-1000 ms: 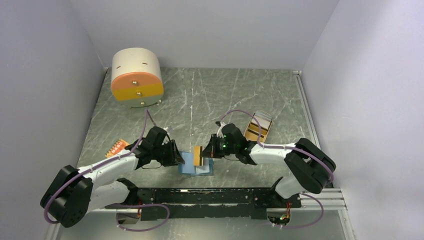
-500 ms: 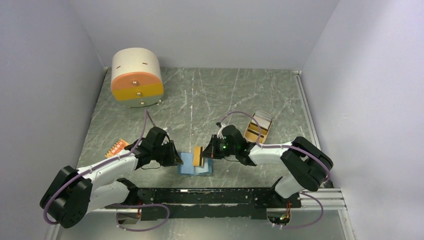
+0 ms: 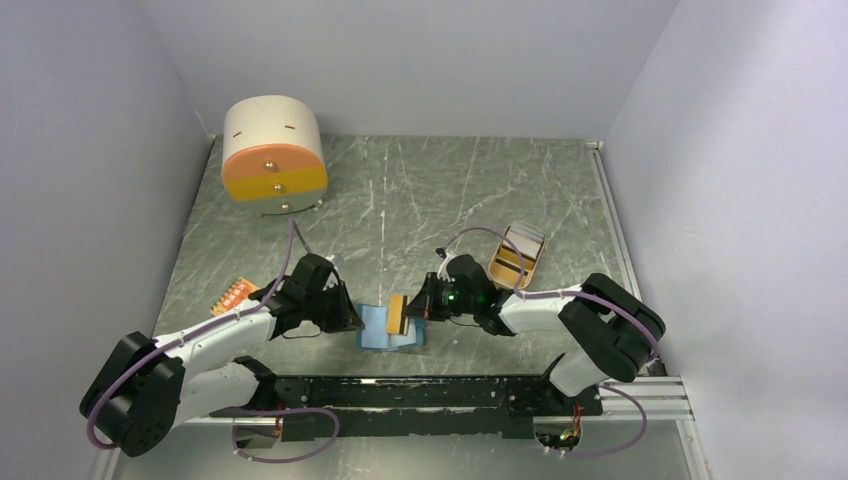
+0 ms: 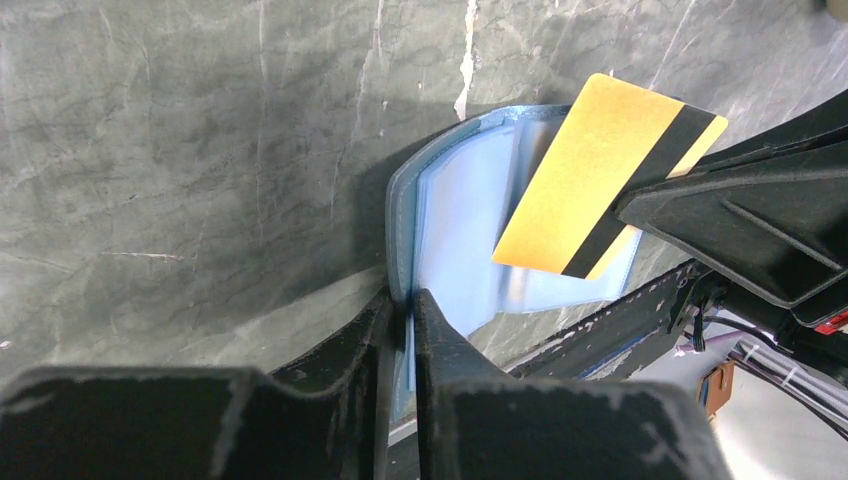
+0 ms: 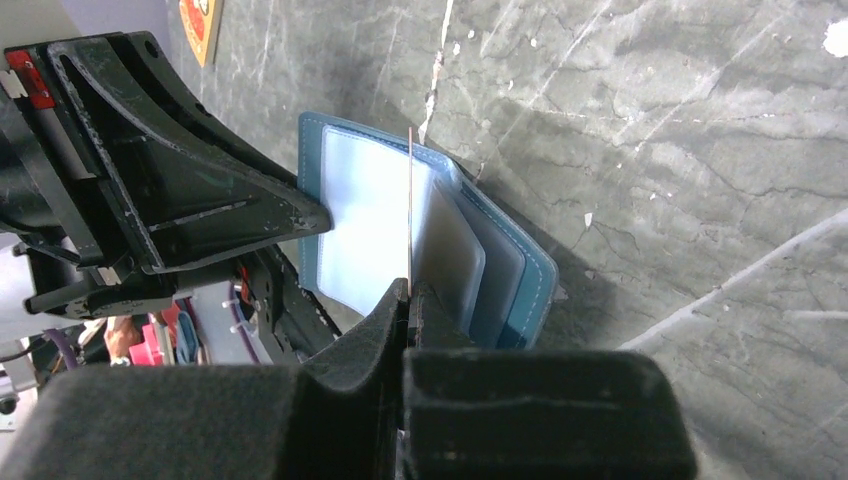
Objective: Put the credit cards into the card holder
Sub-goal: Insert the credit card into the card holder.
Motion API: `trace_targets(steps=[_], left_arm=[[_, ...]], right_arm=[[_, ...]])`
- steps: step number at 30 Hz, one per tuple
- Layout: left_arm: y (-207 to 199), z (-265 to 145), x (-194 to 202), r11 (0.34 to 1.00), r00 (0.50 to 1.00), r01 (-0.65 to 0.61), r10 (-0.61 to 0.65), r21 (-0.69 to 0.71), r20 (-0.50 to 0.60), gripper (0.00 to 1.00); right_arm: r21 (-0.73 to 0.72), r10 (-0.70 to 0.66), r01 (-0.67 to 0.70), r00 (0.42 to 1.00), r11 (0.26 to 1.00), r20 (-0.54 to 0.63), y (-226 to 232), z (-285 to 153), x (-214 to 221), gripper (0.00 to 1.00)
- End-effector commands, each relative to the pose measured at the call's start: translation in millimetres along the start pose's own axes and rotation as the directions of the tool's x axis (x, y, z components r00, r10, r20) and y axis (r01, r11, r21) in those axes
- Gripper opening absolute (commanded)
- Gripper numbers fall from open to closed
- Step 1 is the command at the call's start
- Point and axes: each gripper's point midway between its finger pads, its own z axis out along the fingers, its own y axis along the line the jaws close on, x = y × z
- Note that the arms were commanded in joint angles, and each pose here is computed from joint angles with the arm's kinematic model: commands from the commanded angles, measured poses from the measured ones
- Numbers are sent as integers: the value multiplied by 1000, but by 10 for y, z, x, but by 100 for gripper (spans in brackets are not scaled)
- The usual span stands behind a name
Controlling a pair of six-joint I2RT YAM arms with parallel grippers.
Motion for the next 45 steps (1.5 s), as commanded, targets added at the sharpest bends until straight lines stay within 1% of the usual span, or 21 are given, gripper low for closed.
trace_targets(steps=[1,3,8,11,19,32,39,43,45], left_arm=[[43,-9,3,1000,1000,-1,1,-14,3,17],[35,-11,-7,1000,1000,-1,1,-12,6,18],[32,-4,-14,1000,1000,2,-1,-14,5,27],[23,-4,-17,1000,1000,-1,1,-12,4,29],[15,-6,-15,1000,1000,-1,1,-8,2,28],[8,6,-13,1000,1000,1,-1,-4,-1,28],[12,3,-16,1000,1000,3,-3,-7,1,28],[10,1,-10,1000,1000,4,-4,-4,1,28],[7,-2,-16,1000,1000,5,-5,-3,4,28]], right_arm=[[0,12,-12,1000,1000,11,-39,0,26,0],[-1,20,-20,1000,1000,14,-39,-11,31,0],[-10,37,-37,999,999,14,-34,-25,55,2],[-24,54,-54,998,998,15,-27,-25,71,2],[-56,91,-90,996,994,23,-13,-34,100,2],[-130,137,-135,991,982,6,96,-29,167,2],[-137,156,-154,988,979,6,85,-53,198,3],[-133,165,-159,986,978,29,33,-76,202,4],[-145,169,-160,984,976,52,31,-87,178,3]])
